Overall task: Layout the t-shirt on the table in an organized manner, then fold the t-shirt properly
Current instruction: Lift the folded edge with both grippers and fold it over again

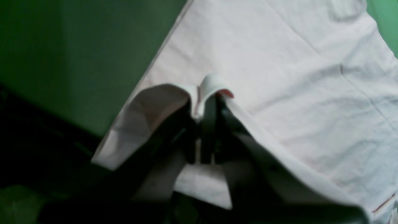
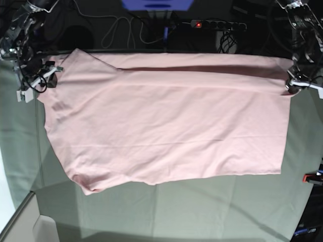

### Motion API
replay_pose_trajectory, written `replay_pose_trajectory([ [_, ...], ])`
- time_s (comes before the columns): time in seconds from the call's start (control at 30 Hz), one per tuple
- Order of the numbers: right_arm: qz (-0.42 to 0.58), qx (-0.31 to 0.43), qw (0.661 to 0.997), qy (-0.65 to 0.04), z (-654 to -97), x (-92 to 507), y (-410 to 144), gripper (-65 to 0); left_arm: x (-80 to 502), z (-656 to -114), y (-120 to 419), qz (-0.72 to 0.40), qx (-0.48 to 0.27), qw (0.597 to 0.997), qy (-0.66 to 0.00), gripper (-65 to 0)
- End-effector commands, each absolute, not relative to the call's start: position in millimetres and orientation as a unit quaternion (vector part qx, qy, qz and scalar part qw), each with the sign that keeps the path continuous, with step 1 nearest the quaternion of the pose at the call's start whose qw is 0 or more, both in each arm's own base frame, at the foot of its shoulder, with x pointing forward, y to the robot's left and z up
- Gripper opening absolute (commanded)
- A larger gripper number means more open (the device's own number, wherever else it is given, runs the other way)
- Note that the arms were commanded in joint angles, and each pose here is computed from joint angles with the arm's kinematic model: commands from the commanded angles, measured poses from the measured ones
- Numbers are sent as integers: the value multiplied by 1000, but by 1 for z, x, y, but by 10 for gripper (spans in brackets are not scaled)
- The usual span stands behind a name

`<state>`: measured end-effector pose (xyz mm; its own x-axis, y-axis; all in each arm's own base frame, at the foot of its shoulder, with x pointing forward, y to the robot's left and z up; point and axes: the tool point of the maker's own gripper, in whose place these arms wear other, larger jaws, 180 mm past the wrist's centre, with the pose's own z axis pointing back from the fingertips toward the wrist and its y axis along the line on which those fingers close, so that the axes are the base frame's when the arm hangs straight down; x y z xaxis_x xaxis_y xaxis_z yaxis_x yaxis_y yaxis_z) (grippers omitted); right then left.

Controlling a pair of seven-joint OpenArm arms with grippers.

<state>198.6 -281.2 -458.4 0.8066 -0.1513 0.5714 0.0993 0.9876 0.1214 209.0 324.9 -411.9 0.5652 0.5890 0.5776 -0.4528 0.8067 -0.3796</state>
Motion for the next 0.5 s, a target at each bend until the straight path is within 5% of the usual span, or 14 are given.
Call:
replay_pose_trajectory([
  [0.0,-66,37,939,-335,-444,214,-289,-423,215,-400,333,289,-88,874,-382,-650],
  [0.3,-66,39,935,-347,-439,226,-288,-360,215,-399,333,289,-88,873,-382,-650],
  [0.47,-70,45,933,-351,-440,234,-287,-471,215,-399,333,290,-88,873,-382,-650],
])
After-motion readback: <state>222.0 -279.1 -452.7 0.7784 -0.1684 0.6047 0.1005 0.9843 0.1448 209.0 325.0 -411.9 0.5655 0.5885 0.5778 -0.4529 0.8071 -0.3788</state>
